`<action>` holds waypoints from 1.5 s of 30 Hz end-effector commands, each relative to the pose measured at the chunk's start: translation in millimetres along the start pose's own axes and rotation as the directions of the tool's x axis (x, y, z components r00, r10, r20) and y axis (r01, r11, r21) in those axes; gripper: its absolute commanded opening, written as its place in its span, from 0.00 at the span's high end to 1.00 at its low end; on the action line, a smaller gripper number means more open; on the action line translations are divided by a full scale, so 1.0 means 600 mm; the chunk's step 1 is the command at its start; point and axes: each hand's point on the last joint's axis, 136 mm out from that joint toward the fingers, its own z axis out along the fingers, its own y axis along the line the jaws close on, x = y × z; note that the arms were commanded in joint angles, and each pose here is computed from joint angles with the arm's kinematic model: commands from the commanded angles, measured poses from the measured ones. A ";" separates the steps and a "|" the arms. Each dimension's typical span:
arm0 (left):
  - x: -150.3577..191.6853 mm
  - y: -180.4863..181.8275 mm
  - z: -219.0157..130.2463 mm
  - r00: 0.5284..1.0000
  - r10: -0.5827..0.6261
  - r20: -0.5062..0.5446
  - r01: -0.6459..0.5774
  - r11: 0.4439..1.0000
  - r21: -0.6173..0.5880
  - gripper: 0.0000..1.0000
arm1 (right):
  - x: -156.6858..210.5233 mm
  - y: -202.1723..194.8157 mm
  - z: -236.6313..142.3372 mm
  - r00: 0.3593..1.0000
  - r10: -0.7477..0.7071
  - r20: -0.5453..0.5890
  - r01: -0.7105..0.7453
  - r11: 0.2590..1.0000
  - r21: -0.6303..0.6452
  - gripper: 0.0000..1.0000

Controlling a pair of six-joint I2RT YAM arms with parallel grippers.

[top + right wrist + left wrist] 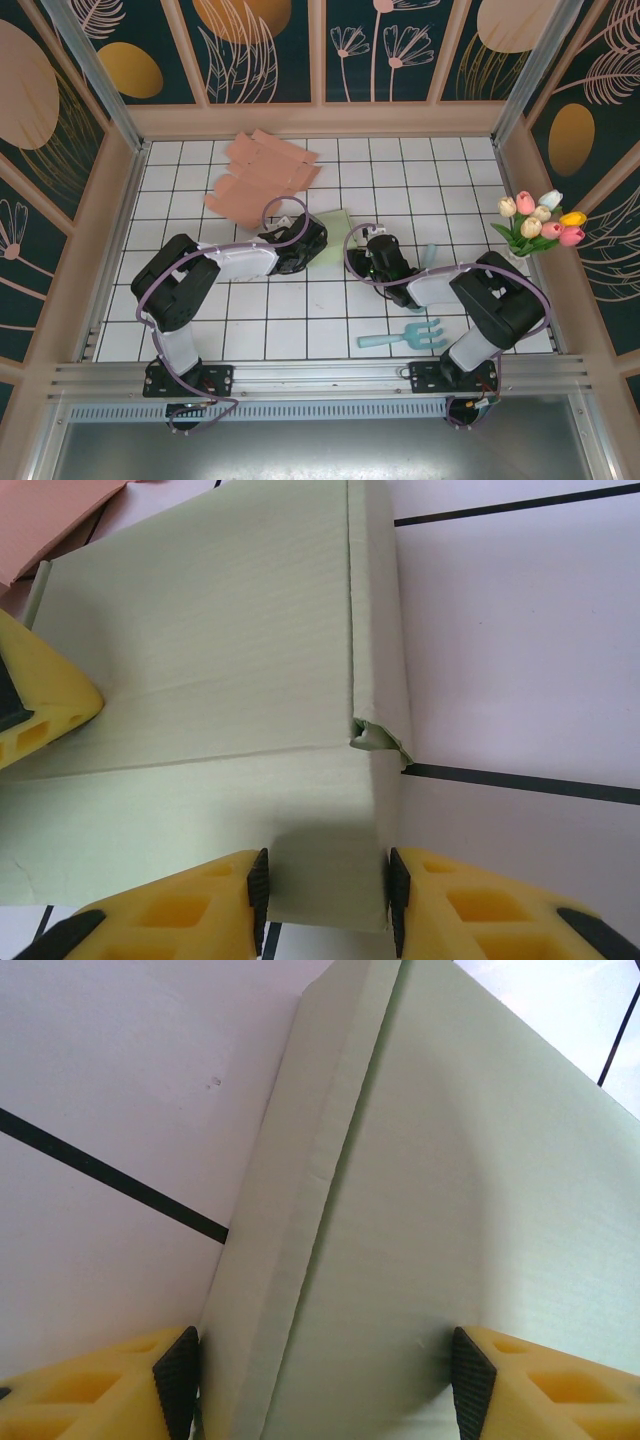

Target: Fold the paper box

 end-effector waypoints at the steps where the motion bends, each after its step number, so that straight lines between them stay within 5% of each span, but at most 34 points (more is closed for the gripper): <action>1: 0.055 0.134 0.030 0.988 0.065 -0.138 -0.099 0.963 -0.251 0.34 | -0.013 0.011 0.000 0.999 -0.027 0.032 0.027 1.000 -0.015 0.62; 23: 0.070 0.130 0.036 0.979 0.081 -0.187 -0.124 0.966 -0.229 0.35 | 0.000 0.000 0.060 0.995 -0.081 0.055 0.081 0.997 0.002 0.62; 45: 0.078 0.130 0.039 0.972 0.094 -0.214 -0.142 0.965 -0.219 0.35 | -0.014 0.024 0.089 0.997 -0.028 0.066 0.032 0.998 -0.056 0.42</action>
